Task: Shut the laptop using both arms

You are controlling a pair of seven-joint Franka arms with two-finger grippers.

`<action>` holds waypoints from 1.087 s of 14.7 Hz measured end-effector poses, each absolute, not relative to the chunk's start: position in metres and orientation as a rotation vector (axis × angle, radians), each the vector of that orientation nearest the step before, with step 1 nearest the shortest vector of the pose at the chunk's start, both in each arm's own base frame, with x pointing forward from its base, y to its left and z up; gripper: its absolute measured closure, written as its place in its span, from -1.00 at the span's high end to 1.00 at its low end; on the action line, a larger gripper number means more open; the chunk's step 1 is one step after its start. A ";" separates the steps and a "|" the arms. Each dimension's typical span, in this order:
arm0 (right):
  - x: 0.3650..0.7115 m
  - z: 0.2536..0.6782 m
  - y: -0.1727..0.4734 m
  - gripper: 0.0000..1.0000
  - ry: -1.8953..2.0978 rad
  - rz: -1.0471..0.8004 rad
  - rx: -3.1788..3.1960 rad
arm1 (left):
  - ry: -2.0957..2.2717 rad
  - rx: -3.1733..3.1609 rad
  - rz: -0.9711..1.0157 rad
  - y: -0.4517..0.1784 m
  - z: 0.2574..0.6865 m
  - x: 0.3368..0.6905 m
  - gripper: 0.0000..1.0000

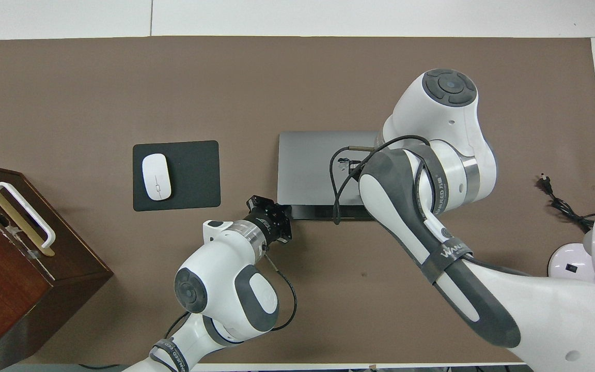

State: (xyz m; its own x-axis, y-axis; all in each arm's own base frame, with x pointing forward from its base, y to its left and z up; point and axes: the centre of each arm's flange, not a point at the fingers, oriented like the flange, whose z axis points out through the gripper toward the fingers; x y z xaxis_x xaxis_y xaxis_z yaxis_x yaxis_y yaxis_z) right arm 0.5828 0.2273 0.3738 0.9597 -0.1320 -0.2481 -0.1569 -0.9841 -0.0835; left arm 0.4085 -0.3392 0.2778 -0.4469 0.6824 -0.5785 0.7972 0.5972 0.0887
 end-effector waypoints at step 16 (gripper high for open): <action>0.566 0.355 0.220 -0.98 0.238 0.361 -3.013 | 2.252 1.167 -0.262 -0.339 0.278 0.408 -0.98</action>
